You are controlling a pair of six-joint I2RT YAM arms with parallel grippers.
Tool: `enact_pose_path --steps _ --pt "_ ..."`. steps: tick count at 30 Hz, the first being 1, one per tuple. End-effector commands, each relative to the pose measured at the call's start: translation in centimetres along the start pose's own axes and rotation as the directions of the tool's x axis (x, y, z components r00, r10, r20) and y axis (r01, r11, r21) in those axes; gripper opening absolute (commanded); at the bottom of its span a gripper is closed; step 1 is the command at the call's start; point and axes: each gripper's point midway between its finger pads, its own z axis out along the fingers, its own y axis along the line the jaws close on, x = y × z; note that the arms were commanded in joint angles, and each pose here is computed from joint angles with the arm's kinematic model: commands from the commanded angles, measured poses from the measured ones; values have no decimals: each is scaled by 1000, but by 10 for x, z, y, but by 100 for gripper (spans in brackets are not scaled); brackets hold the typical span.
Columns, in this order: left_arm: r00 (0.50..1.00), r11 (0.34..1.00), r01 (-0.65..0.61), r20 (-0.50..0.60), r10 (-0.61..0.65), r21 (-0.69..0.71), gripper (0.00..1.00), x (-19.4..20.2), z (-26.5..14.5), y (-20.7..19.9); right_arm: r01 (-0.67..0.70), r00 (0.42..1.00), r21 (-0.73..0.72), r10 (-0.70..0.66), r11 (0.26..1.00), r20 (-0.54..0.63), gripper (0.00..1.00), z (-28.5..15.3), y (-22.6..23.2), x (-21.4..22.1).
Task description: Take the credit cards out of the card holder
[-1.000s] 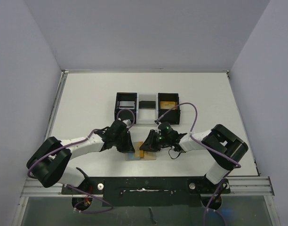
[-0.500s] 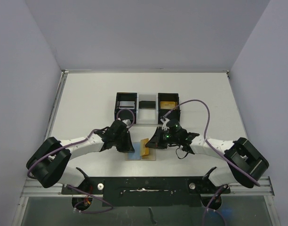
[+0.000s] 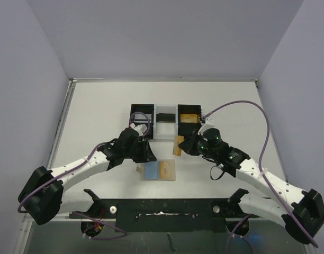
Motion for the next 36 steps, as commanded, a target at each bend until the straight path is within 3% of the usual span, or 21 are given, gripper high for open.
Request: enact_pose_path --steps 1,3,6,12,23,30,36 --pt "999 954 -50 25 45 296 24 -17 -5 -69 140 935 177 -189 974 300 0 -32 -17 -71" --pt "998 955 -51 -13 58 292 25 -6 7 -71 203 882 245 -286 948 374 0 -46 -24 -90" --pt "997 980 -26 -67 40 195 22 10 30 -54 320 795 370 -459 872 396 0 -58 -36 -110" --pt "997 1000 -24 -74 23 -12 17 23 38 -5 581 641 490 -736 649 215 0 -52 -50 -125" --pt "996 992 -32 -88 21 -123 17 34 40 27 816 419 425 -908 391 32 0 -15 -52 -139" --pt "998 982 -33 -51 23 -185 17 26 32 34 880 312 364 -949 306 45 0 1 -51 -151" --pt "998 992 -51 -31 48 -119 20 20 22 18 924 249 290 -968 250 40 0 23 -56 -157"
